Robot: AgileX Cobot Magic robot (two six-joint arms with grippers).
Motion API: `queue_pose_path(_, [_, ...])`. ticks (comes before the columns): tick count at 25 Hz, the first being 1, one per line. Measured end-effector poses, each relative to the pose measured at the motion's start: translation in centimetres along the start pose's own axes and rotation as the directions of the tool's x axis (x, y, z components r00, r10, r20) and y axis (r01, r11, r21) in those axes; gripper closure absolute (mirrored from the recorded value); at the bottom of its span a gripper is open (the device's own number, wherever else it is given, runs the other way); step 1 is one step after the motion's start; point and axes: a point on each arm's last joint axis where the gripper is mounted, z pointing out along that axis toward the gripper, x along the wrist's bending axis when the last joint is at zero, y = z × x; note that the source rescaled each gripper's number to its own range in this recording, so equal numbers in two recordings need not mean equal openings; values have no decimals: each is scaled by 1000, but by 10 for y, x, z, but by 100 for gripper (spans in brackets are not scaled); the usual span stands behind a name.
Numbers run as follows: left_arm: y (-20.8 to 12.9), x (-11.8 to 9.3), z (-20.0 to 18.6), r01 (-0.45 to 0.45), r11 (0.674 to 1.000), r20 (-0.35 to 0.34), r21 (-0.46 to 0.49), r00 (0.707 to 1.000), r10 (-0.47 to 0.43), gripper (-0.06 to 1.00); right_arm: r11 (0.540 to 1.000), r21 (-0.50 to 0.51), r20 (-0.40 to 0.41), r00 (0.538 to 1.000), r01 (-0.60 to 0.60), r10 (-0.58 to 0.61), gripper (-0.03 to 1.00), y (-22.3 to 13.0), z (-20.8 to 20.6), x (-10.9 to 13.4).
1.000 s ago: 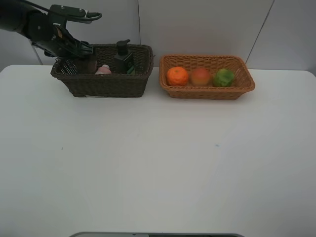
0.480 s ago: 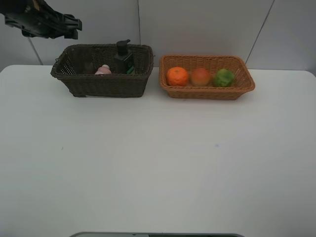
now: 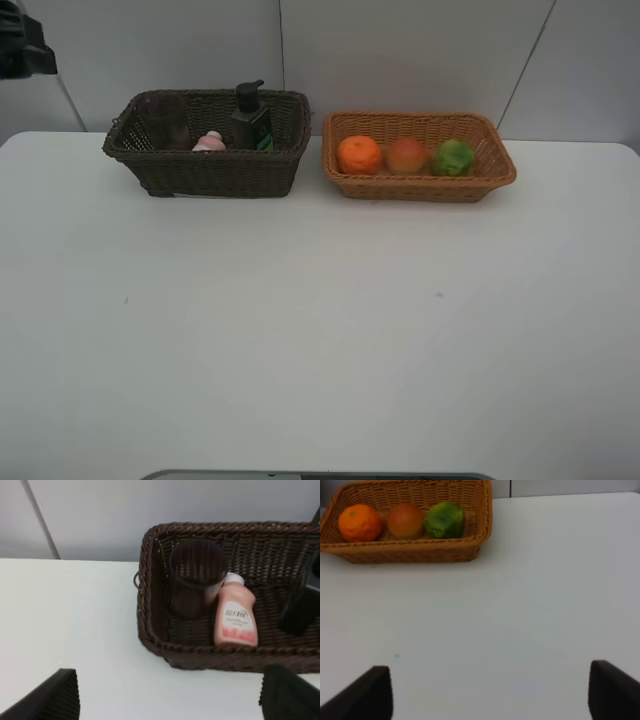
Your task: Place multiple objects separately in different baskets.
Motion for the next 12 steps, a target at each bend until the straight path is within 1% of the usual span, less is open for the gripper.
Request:
queue_pose_path(3, [-5, 9, -45, 26, 1000, -38, -11, 999, -26, 2, 1000, 0, 0, 1000, 0, 0, 35, 0, 0, 0])
queue_pose_path(5, [-10, 15, -73, 21, 1000, -70, 2, 997, -21, 2, 1000, 0, 0, 1000, 0, 0, 35, 0, 0, 0])
queue_pose_path(7, [-17, 20, -103, 13, 1000, -85, 1, 996, -13, 2, 1000, 0, 0, 1000, 0, 0, 35, 0, 0, 0])
queue_pose_path(9, [-27, 23, -130, -6, 1000, -76, 12, 997, 7, 2, 1000, 0, 0, 1000, 0, 0, 35, 0, 0, 0])
queue_pose_path(12, [-46, 23, -163, -21, 999, -20, 36, 1000, 22, 2, 1000, 0, 0, 1000, 0, 0, 35, 0, 0, 0])
